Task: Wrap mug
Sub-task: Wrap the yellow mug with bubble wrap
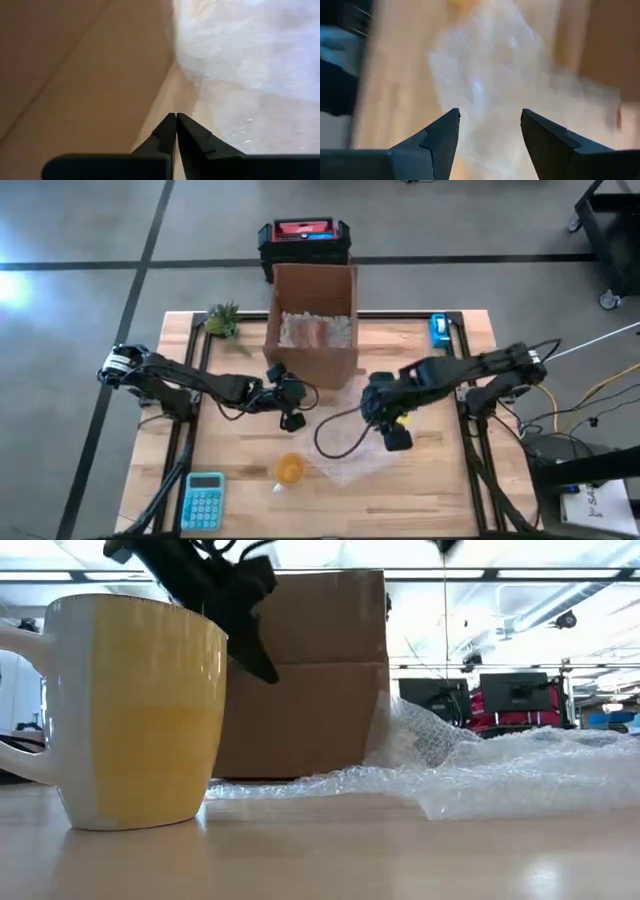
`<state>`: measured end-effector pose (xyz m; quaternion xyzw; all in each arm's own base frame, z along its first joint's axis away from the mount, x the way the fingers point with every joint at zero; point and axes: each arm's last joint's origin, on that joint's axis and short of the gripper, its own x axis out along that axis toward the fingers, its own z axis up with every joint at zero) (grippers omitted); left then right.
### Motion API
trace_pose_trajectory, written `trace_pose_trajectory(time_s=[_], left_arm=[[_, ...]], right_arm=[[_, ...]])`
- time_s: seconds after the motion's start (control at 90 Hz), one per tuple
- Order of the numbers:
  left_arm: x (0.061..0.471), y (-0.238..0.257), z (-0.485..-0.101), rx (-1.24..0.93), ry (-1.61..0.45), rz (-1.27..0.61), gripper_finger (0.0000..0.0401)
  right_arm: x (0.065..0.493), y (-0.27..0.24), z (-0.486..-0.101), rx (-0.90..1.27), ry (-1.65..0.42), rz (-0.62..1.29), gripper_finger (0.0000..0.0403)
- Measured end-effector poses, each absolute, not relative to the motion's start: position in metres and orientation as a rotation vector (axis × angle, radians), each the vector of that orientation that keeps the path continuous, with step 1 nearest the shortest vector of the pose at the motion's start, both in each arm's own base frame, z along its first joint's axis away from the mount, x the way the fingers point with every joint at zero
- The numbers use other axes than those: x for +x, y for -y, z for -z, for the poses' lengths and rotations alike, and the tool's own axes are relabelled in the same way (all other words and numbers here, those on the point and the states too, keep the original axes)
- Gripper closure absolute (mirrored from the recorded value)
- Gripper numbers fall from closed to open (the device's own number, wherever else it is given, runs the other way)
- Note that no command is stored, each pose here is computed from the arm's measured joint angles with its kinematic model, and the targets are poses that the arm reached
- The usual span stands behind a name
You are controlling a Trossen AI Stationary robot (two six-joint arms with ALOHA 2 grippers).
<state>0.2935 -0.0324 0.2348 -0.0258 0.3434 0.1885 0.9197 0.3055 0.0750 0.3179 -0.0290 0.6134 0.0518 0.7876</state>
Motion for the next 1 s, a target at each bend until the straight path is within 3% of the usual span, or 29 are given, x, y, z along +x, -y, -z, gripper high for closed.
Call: trace_pose_trajectory(time_s=[0.278, 0.756, 0.878, 1.0], left_arm=[[0.294, 0.040, -0.242, -0.123, -0.693, -0.232, 0.0401], [0.297, 0.041, -0.236, -0.125, -0.717, -0.207, 0.0401], [0.297, 0.041, -0.236, -0.125, -0.717, -0.207, 0.0401], [0.297, 0.041, -0.236, -0.125, -0.716, -0.207, 0.0401]], right_arm=[[0.289, -0.061, -0.234, -0.082, -1.500, 0.158, 0.0213], [0.277, -0.008, -0.152, 0.164, -1.386, 0.401, 0.0226], [0.272, -0.003, -0.145, 0.173, -1.401, 0.418, 0.0258], [0.274, -0.004, -0.145, 0.186, -1.377, 0.386, 0.0331]])
